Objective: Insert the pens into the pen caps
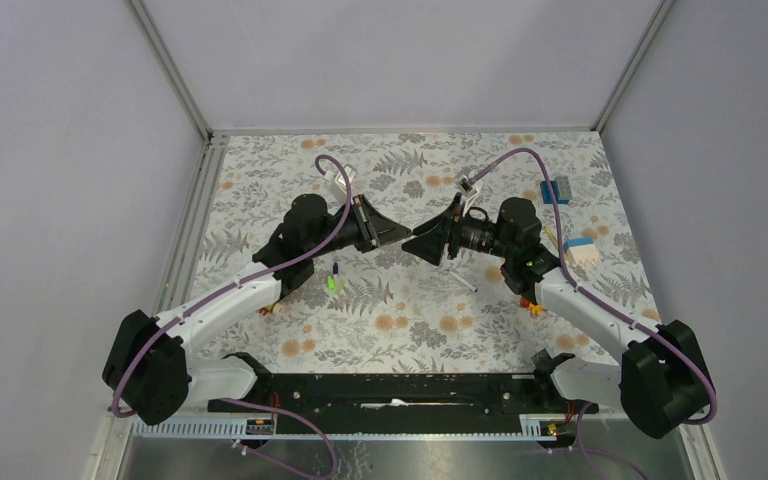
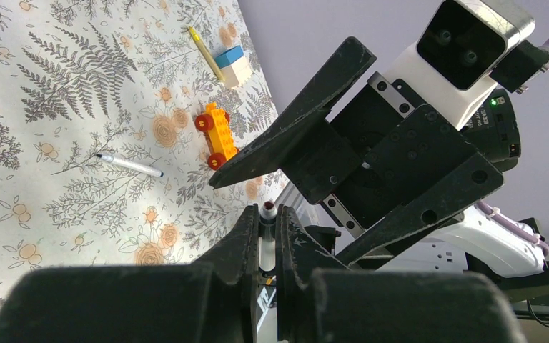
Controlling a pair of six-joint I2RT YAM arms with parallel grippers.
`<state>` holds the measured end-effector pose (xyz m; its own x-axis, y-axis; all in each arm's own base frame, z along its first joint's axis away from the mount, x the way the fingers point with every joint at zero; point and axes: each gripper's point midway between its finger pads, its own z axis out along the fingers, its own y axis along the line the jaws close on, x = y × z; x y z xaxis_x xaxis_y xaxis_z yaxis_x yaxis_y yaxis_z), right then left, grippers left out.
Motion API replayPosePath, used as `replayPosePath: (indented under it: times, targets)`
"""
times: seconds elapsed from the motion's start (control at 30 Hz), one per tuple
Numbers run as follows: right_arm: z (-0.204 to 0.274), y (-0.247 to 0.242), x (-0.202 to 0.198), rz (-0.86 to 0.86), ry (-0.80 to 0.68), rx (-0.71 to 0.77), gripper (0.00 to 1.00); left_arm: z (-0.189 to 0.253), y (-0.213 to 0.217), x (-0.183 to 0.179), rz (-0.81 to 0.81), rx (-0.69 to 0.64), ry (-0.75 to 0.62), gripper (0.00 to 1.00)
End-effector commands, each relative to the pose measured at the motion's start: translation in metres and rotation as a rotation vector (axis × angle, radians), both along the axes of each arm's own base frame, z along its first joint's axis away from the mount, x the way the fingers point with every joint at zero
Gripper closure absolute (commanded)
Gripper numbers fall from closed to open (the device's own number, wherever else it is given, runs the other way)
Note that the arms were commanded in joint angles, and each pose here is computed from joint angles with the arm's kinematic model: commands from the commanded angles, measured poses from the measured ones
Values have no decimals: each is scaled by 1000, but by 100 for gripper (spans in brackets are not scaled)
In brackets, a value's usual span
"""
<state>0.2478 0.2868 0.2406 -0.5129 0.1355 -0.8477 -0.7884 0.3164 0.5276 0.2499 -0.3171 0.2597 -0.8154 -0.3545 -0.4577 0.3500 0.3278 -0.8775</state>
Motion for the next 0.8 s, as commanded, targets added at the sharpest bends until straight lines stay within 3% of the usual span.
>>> replayPosePath:
  times: [0.0,0.3,0.5,0.77]
  targets:
    - [22,2,2,-6,-85,30,24,32,1,-1,2,-66,-91,100]
    - [21,3,0,19,-70,26,31,37,5,5,49,-72,-106,100]
    - [19,4,-1,25,-62,19,45,38,6,9,73,-68,-111,100]
    - [19,7,-1,35,-59,16,53,40,6,12,79,-77,-118,100]
